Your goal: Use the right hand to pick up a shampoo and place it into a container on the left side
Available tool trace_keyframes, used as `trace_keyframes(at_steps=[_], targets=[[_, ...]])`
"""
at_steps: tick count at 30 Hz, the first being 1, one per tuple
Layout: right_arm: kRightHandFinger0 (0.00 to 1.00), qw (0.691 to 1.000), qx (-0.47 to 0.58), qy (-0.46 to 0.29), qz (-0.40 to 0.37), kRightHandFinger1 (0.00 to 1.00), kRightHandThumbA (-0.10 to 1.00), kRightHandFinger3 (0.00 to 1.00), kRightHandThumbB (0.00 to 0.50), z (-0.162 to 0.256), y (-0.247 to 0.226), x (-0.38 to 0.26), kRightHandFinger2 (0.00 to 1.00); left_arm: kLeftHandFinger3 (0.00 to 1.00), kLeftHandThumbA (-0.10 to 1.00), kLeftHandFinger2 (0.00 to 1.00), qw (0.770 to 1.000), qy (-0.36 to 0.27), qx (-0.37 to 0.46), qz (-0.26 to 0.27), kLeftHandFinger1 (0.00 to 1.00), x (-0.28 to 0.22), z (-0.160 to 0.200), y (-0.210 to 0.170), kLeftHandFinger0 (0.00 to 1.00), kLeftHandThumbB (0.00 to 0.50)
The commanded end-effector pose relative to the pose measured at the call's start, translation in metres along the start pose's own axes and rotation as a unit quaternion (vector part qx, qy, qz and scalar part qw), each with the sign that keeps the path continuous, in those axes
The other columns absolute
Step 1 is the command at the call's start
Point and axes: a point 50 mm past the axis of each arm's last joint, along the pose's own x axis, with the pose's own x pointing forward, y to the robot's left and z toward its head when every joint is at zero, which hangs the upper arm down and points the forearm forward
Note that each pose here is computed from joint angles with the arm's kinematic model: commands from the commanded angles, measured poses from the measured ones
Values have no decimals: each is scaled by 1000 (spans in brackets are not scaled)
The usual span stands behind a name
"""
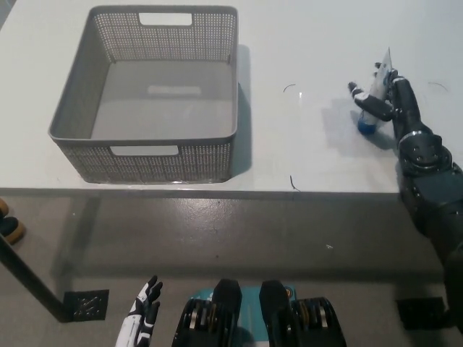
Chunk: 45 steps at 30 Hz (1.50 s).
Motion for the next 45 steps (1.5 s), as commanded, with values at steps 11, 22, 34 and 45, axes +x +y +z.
trace_keyframes(at_steps=[11, 22, 34, 45], targets=[[0, 994, 57, -60, -68, 202, -100, 575, 219, 30, -9, 8, 619, 1000, 1000, 1000, 1000, -27, -2, 13, 1000, 4, 6, 6, 1000, 276], [0, 989, 81, -94, -79, 272, -100, 650, 158, 54, -6, 11, 661, 1000, 1000, 1000, 1000, -28, 2, 13, 1000, 6, 6, 6, 1000, 272], [0, 977, 114, -172, -57, 278, -100, 691, 158, 119, 19, 13, 653, 1000, 1000, 1000, 999, -30, 6, 17, 1000, 9, 6, 6, 1000, 296], [0, 964, 130, -231, -28, 233, -100, 709, 151, 176, 67, -1, 617, 1000, 1000, 1000, 999, -29, 4, 15, 1000, 11, 6, 6, 1000, 288]])
